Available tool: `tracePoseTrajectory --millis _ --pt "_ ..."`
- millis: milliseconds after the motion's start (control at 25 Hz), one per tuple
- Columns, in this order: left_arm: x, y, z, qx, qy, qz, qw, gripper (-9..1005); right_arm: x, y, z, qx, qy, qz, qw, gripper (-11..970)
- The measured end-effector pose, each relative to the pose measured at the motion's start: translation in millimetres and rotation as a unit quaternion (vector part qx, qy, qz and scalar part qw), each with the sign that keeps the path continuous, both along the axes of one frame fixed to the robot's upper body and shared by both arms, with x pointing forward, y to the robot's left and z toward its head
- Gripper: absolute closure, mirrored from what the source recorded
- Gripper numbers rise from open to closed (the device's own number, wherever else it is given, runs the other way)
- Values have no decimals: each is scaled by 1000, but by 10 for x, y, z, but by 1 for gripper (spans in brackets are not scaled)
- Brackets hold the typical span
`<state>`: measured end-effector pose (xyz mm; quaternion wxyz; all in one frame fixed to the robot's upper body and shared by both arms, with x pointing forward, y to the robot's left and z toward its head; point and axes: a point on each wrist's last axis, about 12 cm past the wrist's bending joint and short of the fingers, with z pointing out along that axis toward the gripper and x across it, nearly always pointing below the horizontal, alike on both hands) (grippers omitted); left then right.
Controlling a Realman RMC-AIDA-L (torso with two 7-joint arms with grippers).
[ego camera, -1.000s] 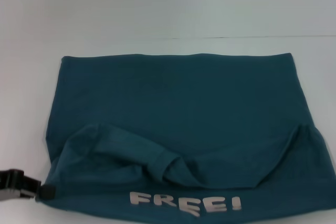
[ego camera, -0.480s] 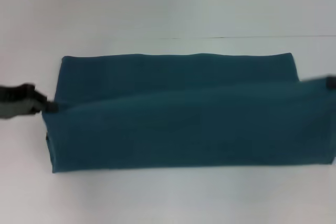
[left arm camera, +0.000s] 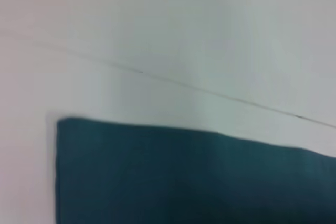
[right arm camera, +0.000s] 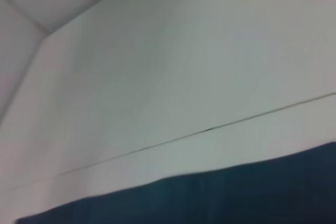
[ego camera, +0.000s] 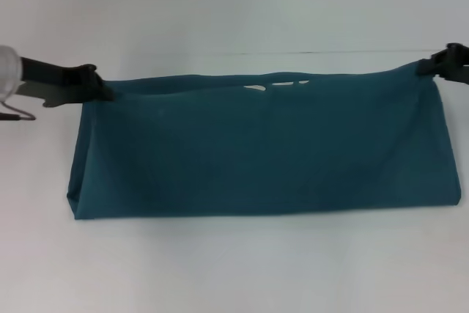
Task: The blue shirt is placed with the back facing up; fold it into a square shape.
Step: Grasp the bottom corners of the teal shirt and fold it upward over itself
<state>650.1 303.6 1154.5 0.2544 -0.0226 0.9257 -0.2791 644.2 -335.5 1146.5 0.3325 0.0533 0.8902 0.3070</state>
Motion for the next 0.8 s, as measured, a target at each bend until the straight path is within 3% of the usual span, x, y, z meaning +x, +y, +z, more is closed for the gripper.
tracePoseTrajectory --millis 240,560,800 --pt "129 -143 -117 28 -37 33 998 989 132 188 -207 -43 -13 -38 998 909" --pt "158 -122 -265 40 -52 78 995 989 242 268 -231 -57 -41 -79 994 909" --pt "174 -108 -278 36 -55 94 993 989 306 365 -254 -65 -44 -81 994 908"
